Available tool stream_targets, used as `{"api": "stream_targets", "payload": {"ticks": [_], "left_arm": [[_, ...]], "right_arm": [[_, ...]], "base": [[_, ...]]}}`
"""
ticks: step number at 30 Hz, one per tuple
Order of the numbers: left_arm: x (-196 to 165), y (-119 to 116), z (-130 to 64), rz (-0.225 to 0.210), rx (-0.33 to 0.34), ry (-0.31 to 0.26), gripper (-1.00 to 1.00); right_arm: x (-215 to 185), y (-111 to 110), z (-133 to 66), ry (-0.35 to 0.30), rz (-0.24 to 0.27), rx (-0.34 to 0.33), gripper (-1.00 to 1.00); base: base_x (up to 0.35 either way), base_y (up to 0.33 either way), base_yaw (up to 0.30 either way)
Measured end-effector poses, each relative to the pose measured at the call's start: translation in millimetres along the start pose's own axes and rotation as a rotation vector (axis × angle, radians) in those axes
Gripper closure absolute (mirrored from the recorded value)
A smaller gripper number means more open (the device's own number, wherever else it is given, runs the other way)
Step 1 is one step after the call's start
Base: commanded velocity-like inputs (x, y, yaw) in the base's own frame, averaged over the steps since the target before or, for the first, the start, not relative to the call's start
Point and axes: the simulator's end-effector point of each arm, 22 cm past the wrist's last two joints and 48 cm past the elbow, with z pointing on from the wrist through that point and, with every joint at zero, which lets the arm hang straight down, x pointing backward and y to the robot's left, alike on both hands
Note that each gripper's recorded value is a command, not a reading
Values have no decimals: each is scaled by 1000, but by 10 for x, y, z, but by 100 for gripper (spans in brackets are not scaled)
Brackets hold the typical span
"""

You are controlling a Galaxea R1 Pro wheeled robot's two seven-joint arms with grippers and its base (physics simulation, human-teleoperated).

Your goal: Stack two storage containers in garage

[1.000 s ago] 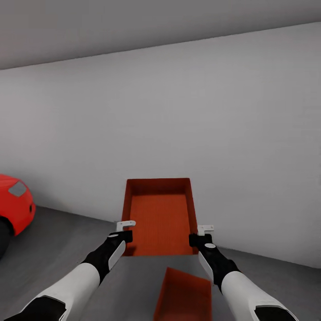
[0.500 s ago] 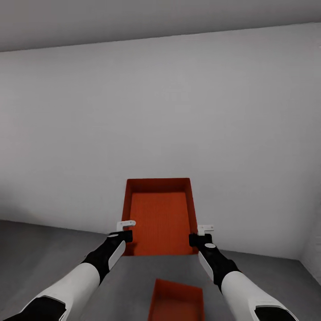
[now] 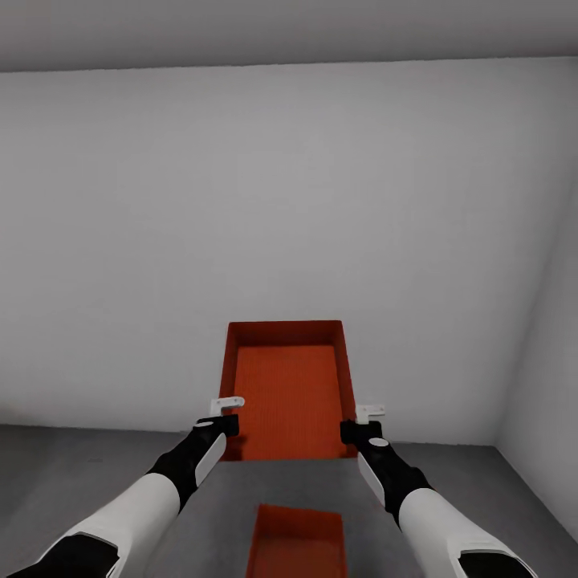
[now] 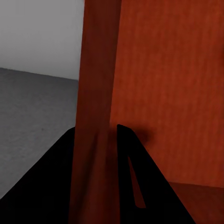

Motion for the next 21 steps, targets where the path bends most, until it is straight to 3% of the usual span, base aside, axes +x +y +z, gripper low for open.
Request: {"api": "stream_targets", "payload": {"ticks": [13, 21], "left_arm": [[3, 0, 1, 0, 0, 0, 100], [3, -1, 1, -1, 1, 0, 100]], "right_arm": [[0, 0, 0, 0, -1, 0, 100], [-1, 0, 1, 0, -2, -1, 100]], "base": [[0, 0, -237], [0, 0, -33]]}}
